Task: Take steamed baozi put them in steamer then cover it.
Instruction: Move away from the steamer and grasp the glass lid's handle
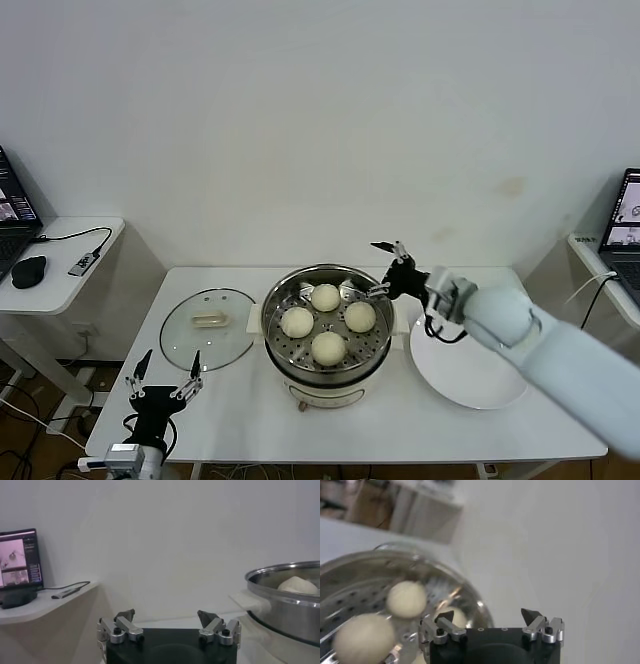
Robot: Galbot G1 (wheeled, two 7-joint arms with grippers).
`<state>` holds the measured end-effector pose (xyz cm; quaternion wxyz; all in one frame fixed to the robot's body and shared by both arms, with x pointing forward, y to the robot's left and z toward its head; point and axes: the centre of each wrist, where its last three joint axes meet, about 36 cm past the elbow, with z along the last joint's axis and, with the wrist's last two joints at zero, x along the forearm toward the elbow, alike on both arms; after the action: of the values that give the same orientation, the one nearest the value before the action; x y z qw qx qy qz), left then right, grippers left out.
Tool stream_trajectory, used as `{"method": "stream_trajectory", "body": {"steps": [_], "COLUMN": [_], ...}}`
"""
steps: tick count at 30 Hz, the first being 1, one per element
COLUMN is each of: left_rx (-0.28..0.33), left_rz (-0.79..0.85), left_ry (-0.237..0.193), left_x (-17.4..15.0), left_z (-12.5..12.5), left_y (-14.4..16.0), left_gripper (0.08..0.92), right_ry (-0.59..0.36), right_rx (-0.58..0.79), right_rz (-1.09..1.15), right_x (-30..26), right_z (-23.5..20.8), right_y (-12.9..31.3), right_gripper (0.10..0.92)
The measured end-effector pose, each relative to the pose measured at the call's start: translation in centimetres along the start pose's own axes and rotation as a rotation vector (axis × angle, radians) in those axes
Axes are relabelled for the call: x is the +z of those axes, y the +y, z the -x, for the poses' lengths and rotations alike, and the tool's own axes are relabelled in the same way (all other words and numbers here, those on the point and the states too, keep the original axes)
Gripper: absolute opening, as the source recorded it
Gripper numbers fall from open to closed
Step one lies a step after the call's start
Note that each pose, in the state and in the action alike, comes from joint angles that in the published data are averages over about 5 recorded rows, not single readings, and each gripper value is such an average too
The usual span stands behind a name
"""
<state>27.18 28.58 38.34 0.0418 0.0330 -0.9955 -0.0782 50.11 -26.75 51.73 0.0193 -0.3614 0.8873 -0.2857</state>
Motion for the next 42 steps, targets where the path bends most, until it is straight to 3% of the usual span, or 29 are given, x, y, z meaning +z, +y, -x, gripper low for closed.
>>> {"method": "stream_trajectory", "body": {"steps": [7,14,21,30,42], "left_rx": [0.001,-0.015,-0.019,0.094,0.183], "left_rz": [0.032,0.168,0.563,1.086,1.346], "left_ry": [-0.009,-0.047,-0.121,-0.185,-0.249], "left_x": [0.6,1.5,4.3,7.7,9.0], "left_z": [-0.1,0.3,1.2,3.8,10.7], "left_y": [-0.3,0.5,3.2,6.3,6.7], "left_gripper": [0.823,0.823,0.823,0.823,0.823], "right_ry": [-0.149,-0.156,-0.056,0.122,0.294], "right_rx": [0.196,0.407,0.628,0.874,1.037], "right_rz": [0.082,0.178,0.261,0.315,0.342], "right_x": [3.6,6.8,9.4,11.9,13.7], "right_z": [-2.6,-7.0,-12.7,-19.2,-24.4], "right_y": [3.5,7.2,10.9,14.0,17.3], "right_gripper": [0.823,0.823,0.823,0.823,0.823]}}
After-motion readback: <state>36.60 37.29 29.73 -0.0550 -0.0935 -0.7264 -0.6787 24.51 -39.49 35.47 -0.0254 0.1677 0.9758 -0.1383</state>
